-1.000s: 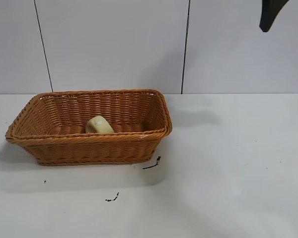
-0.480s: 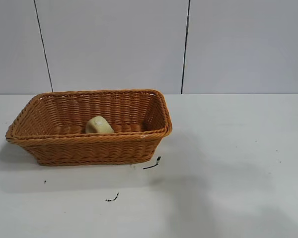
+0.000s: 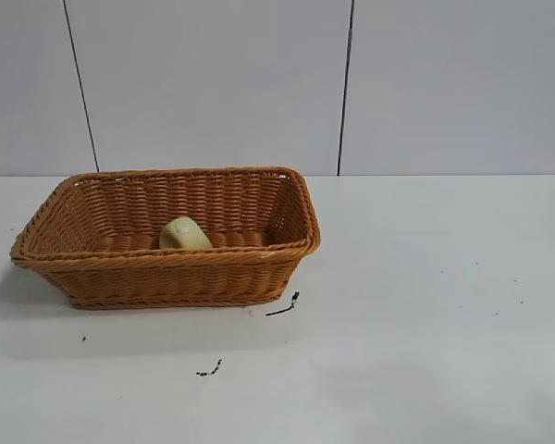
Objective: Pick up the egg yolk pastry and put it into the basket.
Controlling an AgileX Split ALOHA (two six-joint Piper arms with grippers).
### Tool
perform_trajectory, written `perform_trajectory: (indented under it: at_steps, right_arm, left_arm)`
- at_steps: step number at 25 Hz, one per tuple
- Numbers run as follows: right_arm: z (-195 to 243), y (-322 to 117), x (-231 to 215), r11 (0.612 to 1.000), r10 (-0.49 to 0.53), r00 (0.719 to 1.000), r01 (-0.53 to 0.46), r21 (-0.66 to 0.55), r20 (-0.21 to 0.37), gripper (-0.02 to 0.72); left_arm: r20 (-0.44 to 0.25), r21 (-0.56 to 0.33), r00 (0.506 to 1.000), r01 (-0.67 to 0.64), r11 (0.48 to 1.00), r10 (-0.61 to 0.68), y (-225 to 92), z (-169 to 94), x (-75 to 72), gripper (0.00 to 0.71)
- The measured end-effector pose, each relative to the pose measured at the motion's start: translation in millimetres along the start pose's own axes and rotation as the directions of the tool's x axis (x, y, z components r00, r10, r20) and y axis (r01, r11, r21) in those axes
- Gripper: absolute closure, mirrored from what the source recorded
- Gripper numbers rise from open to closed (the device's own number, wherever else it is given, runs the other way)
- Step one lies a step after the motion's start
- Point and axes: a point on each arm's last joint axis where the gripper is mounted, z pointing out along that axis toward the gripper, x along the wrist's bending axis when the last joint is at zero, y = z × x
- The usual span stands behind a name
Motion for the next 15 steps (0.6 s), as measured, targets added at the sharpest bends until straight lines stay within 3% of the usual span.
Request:
perform_trajectory:
  at_steps: [5, 15]
  right_arm:
    - [-12.4, -7.0, 0.0, 0.996, -0.002, 1.0, 0.002, -0.093, -0.001, 0.01]
    - [-12.6, -7.5, 0.0, 0.995, -0.009, 1.0, 0.009, -0.096, 0.0, 0.01]
  left_arm:
    - [0.0, 0.0, 1.0, 0.0, 1.0, 0.0, 0.0, 0.0, 0.0, 0.014]
    - [0.0, 0.0, 1.0, 0.0, 1.0, 0.0, 0.0, 0.0, 0.0, 0.014]
